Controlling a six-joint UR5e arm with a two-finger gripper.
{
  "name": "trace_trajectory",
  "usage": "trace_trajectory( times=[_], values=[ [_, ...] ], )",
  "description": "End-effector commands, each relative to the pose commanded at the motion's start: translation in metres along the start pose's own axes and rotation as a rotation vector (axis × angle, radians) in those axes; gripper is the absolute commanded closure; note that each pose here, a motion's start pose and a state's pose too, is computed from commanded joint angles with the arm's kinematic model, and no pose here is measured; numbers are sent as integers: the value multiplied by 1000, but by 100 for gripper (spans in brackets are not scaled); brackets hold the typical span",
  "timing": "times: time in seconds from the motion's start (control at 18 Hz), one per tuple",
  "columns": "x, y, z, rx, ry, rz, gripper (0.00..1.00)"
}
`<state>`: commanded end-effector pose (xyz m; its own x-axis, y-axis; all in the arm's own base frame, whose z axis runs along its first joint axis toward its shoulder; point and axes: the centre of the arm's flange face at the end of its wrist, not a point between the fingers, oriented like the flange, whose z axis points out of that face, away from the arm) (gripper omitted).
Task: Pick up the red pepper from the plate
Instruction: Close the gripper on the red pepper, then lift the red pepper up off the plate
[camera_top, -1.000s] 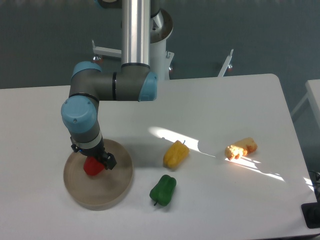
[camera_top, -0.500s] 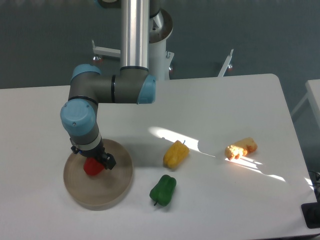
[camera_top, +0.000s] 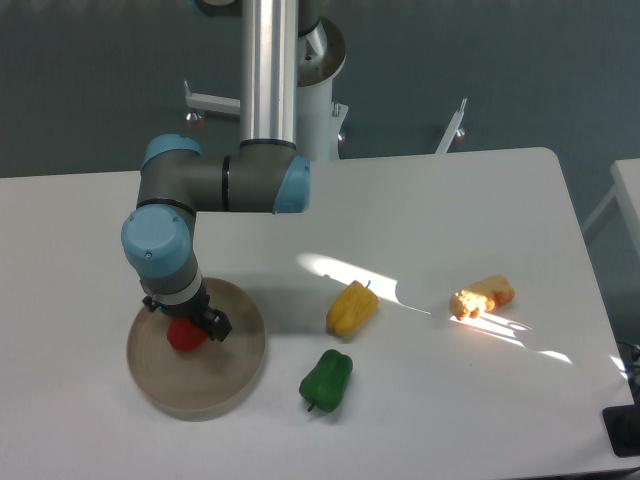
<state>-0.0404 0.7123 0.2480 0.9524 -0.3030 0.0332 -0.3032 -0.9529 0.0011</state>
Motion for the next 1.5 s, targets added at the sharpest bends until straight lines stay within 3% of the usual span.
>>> trace_trajectory(
  times=[0.06, 0.17, 0.28, 0.72, 0.94, 1.5],
  values=[
    [0, 0, -1, 0, 0, 2, 8],
    [0, 0, -1, 0, 0, 6, 32],
    [0, 0, -1, 2, 0, 9, 41],
    [-3, -6, -22, 36, -17, 17, 45],
    [-11, -8, -48, 62, -45, 89, 45],
    [-156, 69, -131, 72, -84, 196, 45]
  ],
)
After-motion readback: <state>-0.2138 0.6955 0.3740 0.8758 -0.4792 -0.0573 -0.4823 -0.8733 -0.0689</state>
